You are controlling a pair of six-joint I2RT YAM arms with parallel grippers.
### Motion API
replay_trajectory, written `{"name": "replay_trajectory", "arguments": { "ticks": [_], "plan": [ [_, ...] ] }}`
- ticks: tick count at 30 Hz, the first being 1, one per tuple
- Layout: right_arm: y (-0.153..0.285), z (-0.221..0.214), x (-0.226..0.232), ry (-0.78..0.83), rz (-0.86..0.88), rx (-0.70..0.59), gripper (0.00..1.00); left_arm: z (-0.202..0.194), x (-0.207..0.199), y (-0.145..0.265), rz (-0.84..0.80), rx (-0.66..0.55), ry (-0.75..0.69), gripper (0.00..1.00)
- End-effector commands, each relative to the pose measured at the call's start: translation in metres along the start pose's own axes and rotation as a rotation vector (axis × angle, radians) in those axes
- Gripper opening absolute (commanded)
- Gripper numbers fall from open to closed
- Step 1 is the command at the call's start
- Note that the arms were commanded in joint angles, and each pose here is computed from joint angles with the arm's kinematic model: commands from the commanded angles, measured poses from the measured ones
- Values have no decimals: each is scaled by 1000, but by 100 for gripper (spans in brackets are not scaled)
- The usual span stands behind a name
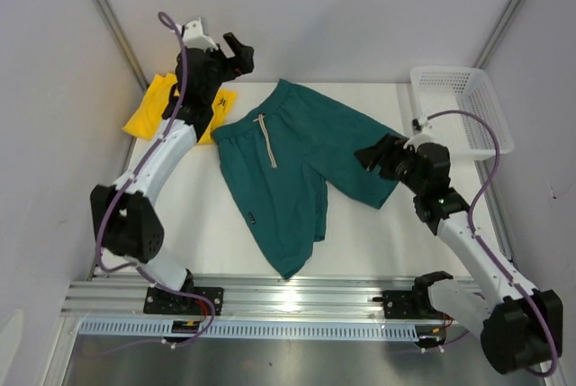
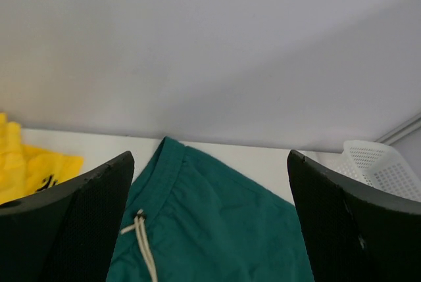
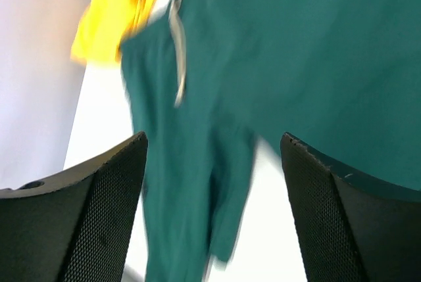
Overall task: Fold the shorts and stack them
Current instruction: Flatten the shorts out
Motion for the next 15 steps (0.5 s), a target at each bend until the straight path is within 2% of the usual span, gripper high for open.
{"name": "replay_trajectory", "arguments": {
  "ticks": [1, 2, 4, 5, 7, 10, 15],
  "plan": [
    [26, -53, 28, -21, 91, 187, 82, -9, 26, 49, 207, 44, -47, 99],
    [32, -62, 33, -17, 99, 225, 81, -19, 36, 60, 255, 85, -53, 99],
    [43, -75, 49, -4, 149, 265, 80, -22, 44, 79, 291, 92, -49, 99],
    [52, -93, 64, 16, 204, 326, 79, -29, 57, 85, 333, 119, -44, 99],
    [64, -108, 78, 37, 242, 358, 79, -32, 69, 92, 359, 148, -11, 99],
    [85, -138, 105, 87, 296, 404, 78, -46, 108, 106, 447, 216, 39, 99],
    [114, -188, 141, 108, 339, 476, 79, -50, 133, 120, 517, 219, 58, 99]
  ]
}}
Point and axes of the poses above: each gripper's point midway between its finger pads, its own y axis back along the fingers, its own x axis along the line the jaws close on, z = x × y, the point moved 9 cm from there along y, back along the fingers, and after that the axes turned 12 degrees about y, right-handed, at the moved point
